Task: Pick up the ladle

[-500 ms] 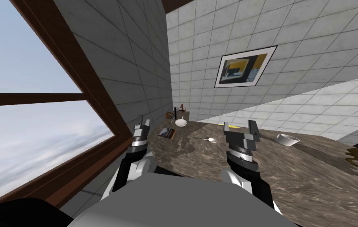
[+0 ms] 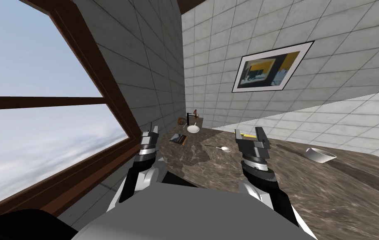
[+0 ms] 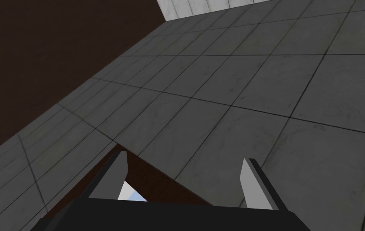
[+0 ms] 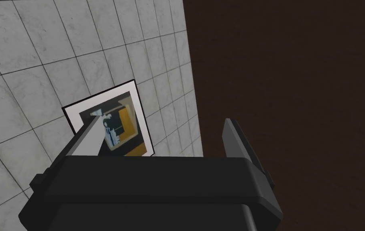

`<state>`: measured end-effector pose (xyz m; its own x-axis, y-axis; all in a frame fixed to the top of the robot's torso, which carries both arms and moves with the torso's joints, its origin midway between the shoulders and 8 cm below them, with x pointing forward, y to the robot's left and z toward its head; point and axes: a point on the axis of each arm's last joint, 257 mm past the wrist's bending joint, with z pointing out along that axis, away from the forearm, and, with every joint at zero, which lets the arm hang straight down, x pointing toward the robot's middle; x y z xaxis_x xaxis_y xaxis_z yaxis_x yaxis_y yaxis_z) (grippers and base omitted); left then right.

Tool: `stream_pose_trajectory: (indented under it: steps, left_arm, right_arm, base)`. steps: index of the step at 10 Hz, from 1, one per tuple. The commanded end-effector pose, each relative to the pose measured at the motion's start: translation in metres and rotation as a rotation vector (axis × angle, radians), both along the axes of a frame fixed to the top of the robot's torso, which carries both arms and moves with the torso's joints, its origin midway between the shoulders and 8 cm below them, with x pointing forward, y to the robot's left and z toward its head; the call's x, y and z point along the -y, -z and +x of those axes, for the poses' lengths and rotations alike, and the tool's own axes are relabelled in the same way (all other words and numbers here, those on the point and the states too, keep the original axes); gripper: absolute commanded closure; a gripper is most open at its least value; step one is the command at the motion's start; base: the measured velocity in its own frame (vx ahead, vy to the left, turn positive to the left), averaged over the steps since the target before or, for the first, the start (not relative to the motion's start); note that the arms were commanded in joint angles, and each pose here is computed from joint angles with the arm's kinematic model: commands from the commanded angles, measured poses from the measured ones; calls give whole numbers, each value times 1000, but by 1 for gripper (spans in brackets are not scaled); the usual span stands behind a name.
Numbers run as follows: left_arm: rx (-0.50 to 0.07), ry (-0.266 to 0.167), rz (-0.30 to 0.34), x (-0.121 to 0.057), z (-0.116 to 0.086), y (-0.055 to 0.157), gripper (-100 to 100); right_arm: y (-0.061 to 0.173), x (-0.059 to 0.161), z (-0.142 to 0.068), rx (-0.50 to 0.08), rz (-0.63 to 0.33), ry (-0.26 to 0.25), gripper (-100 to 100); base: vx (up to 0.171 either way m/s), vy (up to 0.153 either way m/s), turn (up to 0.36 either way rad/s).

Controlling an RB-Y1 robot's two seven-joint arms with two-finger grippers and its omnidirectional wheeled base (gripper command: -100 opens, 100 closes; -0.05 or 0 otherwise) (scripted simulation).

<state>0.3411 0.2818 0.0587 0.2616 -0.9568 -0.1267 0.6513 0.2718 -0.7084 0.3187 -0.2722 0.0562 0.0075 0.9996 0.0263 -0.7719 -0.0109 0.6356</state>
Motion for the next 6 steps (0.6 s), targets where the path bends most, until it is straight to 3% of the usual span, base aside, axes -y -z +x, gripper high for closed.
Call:
stream_pose_trajectory:
  steps: [1, 6]
  left_arm:
    - [0, 0, 0, 0, 0, 0, 0]
    - [0, 0, 0, 0, 0, 0, 0]
  right_arm:
    - [2, -6, 2, -10, -59, -11, -100]
    - [13, -25, 6, -35, -224, -50, -100]
  base:
    - [-38, -63, 166]
    - [-58, -61, 163]
